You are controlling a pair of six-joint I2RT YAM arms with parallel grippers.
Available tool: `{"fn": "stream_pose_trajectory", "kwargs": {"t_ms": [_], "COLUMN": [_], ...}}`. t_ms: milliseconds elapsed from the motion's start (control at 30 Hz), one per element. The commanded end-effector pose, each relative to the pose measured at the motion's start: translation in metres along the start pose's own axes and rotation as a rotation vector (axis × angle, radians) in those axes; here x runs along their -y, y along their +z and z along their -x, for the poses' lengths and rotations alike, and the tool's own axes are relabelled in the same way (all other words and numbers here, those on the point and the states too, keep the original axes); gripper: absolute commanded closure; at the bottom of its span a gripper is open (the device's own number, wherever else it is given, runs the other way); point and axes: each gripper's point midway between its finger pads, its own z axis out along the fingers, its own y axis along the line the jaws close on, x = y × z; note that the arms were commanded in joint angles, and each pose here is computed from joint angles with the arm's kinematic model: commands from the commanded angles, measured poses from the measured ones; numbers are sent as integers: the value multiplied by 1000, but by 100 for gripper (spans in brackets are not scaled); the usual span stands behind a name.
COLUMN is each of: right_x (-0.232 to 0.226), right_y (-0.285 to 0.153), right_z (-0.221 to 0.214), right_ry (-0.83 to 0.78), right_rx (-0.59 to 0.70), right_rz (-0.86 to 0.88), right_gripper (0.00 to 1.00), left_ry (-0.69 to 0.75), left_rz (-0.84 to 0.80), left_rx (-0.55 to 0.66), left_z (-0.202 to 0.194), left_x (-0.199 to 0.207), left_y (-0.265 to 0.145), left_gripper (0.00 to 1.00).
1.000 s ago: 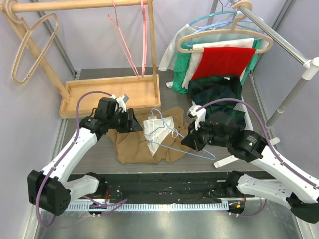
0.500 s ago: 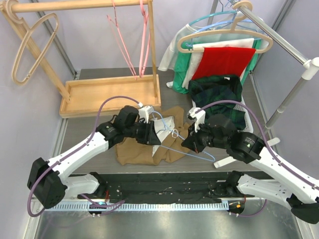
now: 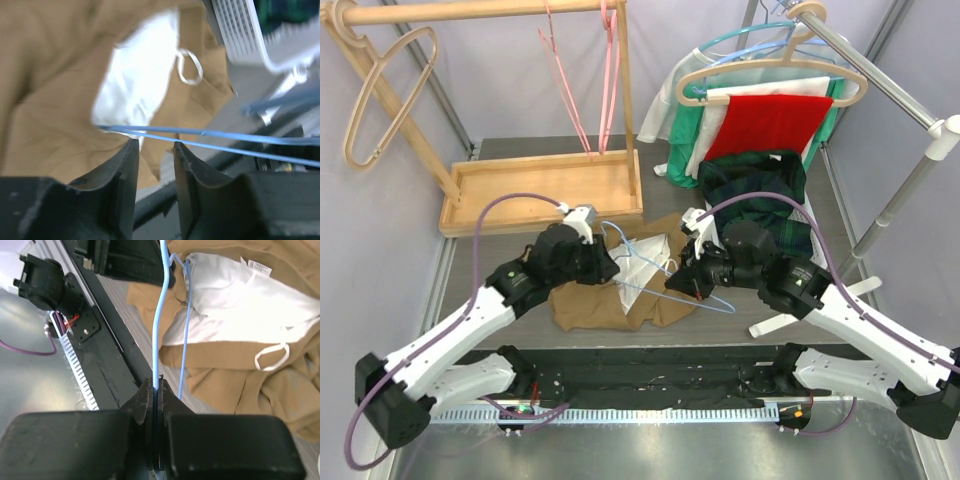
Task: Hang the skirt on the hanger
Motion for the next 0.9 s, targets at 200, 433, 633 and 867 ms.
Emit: {"fn": "stream_pose_trajectory", "kwargs": {"t_ms": [200, 433, 633, 867], "right_x": [-18, -23, -23, -27], "right_y": [7, 22, 25, 26], "right_z": [69, 70, 72, 74], "right_ry": [-56, -34, -20, 3], "right_rx": [218, 188, 183, 179], "right_rz": [105, 171, 183, 202], "right_gripper": [99, 99, 99, 99], "left_ry": [-113, -60, -29, 23], "left_rz": [237, -150, -167, -156], "left_rx": [237, 118, 163, 208], "left_z": [24, 0, -3, 6], "left_x": [-46, 16, 16, 17], "left_y": [-39, -6, 23, 48], "left_gripper": [53, 60, 65, 65]}}
